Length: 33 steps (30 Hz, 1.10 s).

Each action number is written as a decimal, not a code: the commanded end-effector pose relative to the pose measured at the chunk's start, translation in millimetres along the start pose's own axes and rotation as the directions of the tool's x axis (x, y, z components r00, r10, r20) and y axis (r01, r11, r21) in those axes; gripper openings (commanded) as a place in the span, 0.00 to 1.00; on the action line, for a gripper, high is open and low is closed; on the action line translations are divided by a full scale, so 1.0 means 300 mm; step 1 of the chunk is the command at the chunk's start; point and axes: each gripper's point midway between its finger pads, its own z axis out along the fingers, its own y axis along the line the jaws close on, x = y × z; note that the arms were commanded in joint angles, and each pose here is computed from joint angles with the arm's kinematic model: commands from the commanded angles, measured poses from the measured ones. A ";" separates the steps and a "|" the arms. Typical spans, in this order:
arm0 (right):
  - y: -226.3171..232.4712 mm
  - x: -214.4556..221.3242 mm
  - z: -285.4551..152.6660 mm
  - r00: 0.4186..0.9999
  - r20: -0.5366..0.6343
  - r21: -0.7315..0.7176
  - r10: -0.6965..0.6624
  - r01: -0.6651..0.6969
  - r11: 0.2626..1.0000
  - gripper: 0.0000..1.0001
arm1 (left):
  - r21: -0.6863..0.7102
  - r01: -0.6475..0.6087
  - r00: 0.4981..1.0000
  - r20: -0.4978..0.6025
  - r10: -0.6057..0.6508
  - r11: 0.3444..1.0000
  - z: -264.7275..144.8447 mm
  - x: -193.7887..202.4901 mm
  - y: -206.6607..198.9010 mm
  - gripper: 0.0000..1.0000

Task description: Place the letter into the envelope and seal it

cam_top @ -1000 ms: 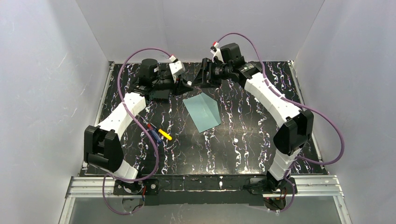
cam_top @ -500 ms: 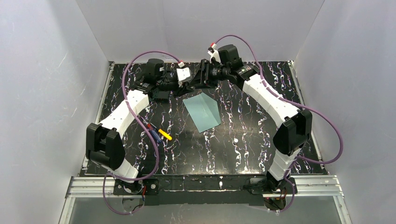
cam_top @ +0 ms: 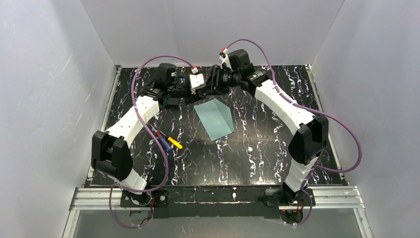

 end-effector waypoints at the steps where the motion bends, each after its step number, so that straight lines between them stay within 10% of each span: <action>1: 0.025 0.013 0.046 1.000 -0.011 0.011 -0.026 0.026 1.000 0.42 | -0.023 -0.029 0.999 0.019 0.030 0.999 -0.022 -0.073 0.020 0.00; 9: -0.012 0.021 0.077 1.000 -0.008 0.073 -0.026 0.027 0.997 0.23 | -0.036 0.039 0.999 -0.017 -0.040 0.999 -0.034 -0.059 0.016 0.07; 19: 0.001 0.008 0.020 1.000 -0.009 0.085 -0.018 0.019 0.996 0.12 | -0.015 0.195 0.976 -0.098 -0.196 0.981 -0.023 0.082 -0.052 0.46; 28: -0.020 0.030 -0.020 0.998 -0.067 0.065 0.021 -0.016 0.998 0.12 | 0.037 0.270 0.962 -0.053 -0.268 0.962 0.003 0.119 -0.072 0.53; 33: -0.017 0.040 -0.018 0.995 -0.094 0.044 0.025 -0.021 0.999 0.12 | 0.061 0.292 0.956 -0.014 -0.292 0.954 0.026 0.101 -0.060 0.38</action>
